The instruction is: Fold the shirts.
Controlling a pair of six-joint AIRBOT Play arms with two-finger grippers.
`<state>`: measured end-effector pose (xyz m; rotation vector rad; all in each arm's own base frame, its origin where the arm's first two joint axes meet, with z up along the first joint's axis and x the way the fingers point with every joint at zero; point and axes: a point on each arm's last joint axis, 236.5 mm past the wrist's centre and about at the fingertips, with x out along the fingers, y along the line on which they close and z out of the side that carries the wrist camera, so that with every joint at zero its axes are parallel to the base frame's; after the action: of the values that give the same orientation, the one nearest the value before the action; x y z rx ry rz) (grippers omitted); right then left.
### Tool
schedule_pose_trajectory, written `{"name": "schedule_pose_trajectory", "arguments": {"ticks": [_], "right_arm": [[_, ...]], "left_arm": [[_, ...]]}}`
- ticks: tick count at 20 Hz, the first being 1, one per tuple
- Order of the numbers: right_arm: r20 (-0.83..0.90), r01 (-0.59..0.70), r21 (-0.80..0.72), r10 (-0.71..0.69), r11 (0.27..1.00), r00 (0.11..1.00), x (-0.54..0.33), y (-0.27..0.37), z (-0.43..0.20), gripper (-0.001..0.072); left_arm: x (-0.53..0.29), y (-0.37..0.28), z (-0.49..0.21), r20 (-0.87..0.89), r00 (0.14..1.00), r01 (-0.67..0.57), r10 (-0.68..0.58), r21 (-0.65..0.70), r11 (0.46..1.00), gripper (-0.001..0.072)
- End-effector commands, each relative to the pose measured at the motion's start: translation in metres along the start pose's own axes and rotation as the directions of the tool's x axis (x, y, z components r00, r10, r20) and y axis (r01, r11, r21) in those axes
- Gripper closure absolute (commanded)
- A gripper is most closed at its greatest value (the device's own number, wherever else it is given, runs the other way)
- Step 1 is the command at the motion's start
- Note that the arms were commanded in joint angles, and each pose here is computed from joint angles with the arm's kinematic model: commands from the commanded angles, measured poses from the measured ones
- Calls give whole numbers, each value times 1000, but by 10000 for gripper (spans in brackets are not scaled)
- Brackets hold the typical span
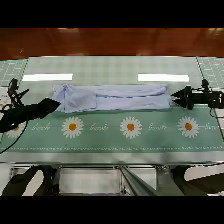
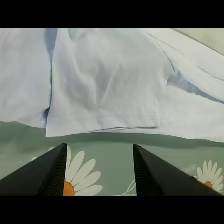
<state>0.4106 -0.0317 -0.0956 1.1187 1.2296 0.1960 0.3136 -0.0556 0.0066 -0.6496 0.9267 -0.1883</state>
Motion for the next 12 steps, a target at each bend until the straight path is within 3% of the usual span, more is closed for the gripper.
{"name": "schedule_pose_trajectory", "arguments": {"ticks": [1,7,8,9,10,12], "right_arm": [[-58,-29,-44,26,999,998,25,19,-7,292],[-101,-10,-129,-3,992,995,68,55,-14,319],[-87,-7,-139,-6,990,996,71,61,-11,425],[-82,-8,-156,-5,988,997,73,66,-9,620],[-79,-13,-179,-1,984,997,73,72,-7,687],[-70,-26,-198,12,980,997,63,83,-5,687]], "left_arm": [[1,-5,-1,14,1000,20,-20,-19,1000,206],[1,-6,-1,15,1000,25,-25,-24,999,206],[1,-6,-1,15,1000,25,-25,-23,999,206],[1,-6,-1,15,1000,25,-25,-23,999,206],[1,-6,-1,15,1000,25,-25,-23,999,206],[0,-6,0,16,1000,25,-25,-22,999,206]]}}
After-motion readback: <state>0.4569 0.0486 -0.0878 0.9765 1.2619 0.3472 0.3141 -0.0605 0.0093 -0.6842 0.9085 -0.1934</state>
